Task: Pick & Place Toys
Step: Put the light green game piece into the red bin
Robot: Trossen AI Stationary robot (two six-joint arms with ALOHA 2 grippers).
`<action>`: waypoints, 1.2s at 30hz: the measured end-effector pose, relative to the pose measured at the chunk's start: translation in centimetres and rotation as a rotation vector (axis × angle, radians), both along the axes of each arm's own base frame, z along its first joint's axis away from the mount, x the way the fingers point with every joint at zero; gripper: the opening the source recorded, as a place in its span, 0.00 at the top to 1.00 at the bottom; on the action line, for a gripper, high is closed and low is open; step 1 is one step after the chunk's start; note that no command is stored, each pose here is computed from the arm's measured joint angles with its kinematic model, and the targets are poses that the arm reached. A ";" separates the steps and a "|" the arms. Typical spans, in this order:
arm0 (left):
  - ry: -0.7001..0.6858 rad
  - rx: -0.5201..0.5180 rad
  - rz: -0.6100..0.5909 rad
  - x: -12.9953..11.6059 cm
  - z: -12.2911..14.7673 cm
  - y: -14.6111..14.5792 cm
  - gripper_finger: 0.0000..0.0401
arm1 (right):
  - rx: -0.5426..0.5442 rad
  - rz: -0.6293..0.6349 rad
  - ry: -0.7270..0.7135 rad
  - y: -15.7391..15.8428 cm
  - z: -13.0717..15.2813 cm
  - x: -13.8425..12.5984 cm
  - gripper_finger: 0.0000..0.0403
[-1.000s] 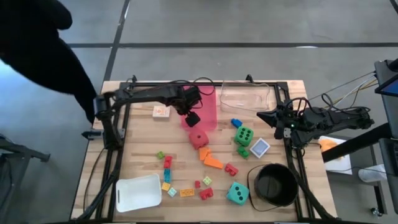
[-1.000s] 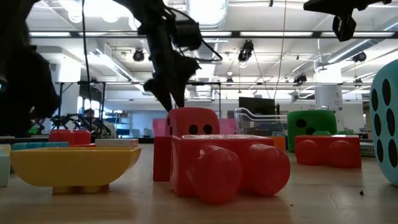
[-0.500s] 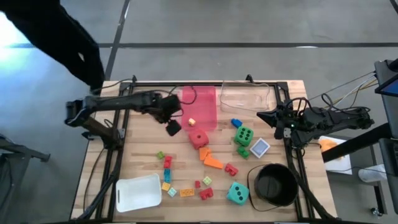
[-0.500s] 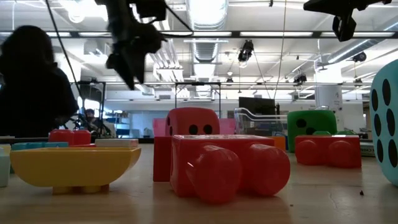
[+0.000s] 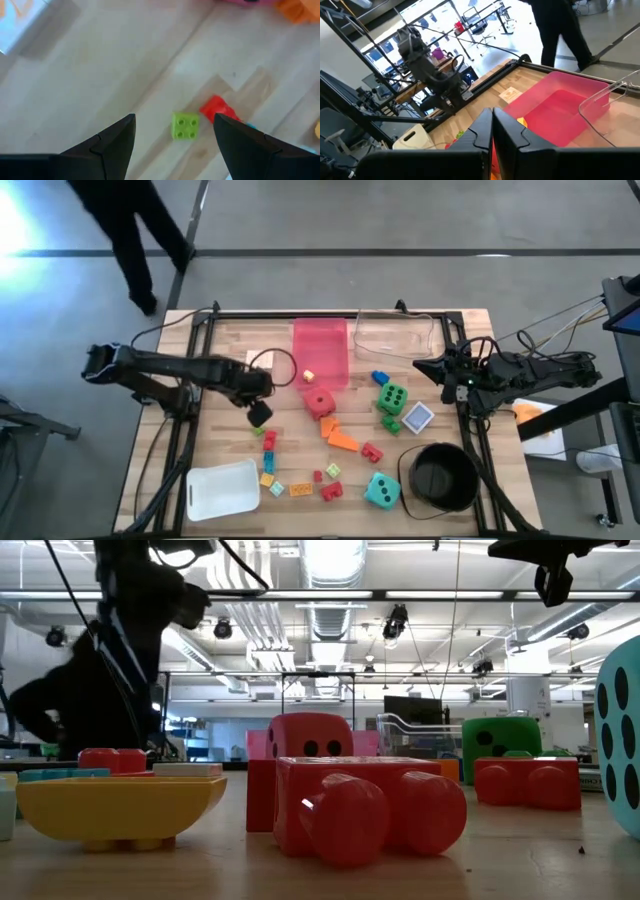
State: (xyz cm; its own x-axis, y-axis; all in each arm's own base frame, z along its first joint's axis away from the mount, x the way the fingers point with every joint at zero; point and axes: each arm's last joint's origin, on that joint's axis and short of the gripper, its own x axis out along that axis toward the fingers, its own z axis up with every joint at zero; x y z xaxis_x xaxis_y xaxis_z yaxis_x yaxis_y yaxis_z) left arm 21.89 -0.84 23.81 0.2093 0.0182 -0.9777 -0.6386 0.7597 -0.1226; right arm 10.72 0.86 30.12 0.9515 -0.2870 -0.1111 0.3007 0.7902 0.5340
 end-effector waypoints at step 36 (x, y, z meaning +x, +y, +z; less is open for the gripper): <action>0.054 -0.019 0.034 -1.0 -1.8 -2.3 0.32 | 0.000 0.000 0.000 0.0 0.0 0.0 0.98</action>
